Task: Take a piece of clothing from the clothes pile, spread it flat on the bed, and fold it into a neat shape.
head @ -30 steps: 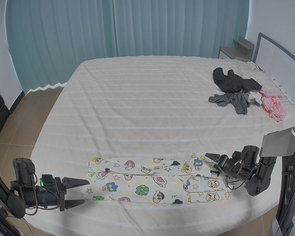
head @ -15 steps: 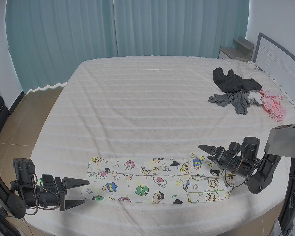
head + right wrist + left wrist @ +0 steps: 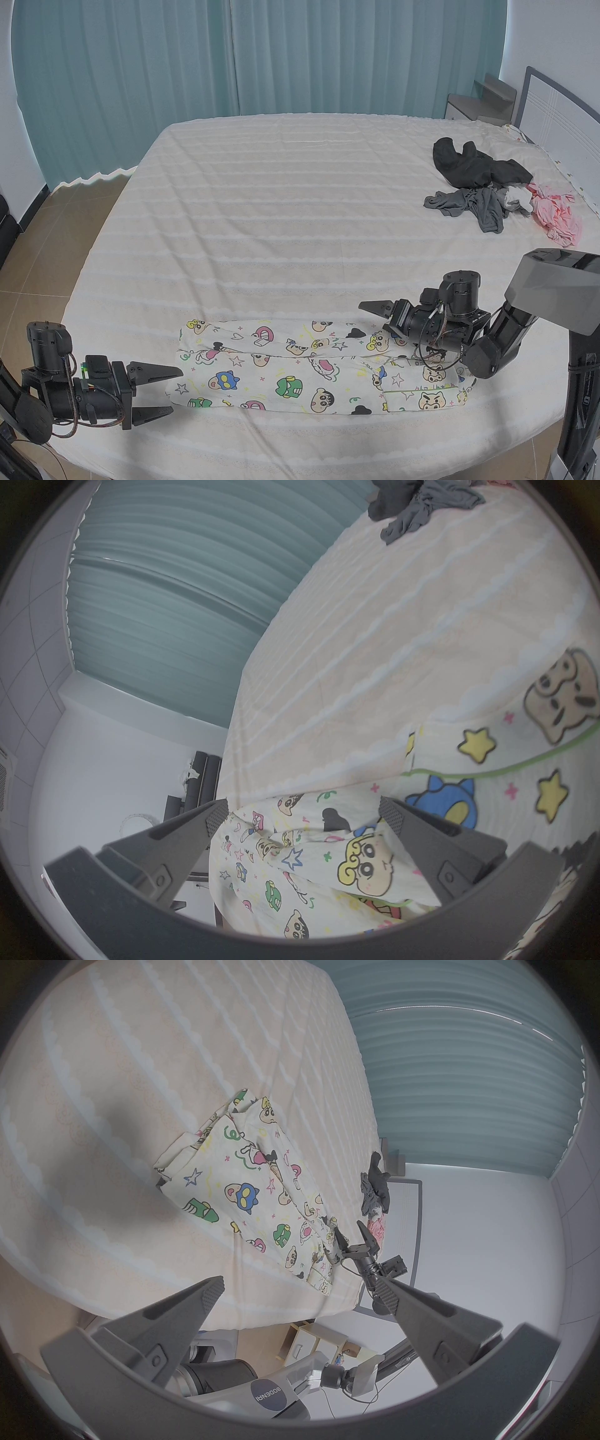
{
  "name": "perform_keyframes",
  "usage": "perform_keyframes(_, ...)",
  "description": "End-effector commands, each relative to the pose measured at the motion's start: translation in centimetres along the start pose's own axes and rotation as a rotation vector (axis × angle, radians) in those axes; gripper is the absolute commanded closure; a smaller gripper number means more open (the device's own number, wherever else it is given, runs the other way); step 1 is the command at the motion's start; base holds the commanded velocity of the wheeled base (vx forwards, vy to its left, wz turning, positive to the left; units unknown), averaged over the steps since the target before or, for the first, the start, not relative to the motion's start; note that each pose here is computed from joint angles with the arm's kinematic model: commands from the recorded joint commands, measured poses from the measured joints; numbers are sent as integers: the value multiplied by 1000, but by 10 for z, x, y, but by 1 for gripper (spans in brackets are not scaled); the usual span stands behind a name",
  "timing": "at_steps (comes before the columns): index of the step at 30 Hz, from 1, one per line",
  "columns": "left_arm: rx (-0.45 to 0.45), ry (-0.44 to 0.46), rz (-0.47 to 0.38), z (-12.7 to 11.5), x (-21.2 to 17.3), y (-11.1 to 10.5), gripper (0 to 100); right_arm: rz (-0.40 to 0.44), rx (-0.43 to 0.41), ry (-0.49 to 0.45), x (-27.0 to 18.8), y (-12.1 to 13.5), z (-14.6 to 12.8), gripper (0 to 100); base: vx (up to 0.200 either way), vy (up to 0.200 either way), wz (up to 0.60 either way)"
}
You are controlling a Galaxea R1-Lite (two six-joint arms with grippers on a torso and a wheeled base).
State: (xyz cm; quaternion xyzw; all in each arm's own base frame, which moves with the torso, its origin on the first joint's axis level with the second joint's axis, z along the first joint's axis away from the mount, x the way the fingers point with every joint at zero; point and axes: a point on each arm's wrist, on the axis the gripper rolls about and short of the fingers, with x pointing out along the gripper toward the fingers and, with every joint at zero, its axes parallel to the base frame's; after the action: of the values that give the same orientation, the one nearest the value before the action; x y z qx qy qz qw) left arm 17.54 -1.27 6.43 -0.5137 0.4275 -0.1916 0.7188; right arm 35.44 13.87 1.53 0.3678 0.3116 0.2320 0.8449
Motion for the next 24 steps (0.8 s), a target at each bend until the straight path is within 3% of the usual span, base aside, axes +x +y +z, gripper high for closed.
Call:
perform_keyframes(1, -4, 2, 4, 0, 0, 1, 0, -3, 0, 33, 11, -3, -10, 0, 0, 0, 0)
perform_keyframes(9, -8, 5, 8, 1, 2, 2, 0, -2, -12, 86, 3, 7, -31, 0, 0, 0, 0)
perform_keyframes(16, -7, 5, 7, 1, 2, 2, 0, 46, -33, 21, -9, 18, -17, 0, 0, 0, 0)
perform_keyframes(24, -7, 7, 9, 1, 2, 2, 0, 15, -31, 53, -1, 5, -26, 0, 0, 0, 0)
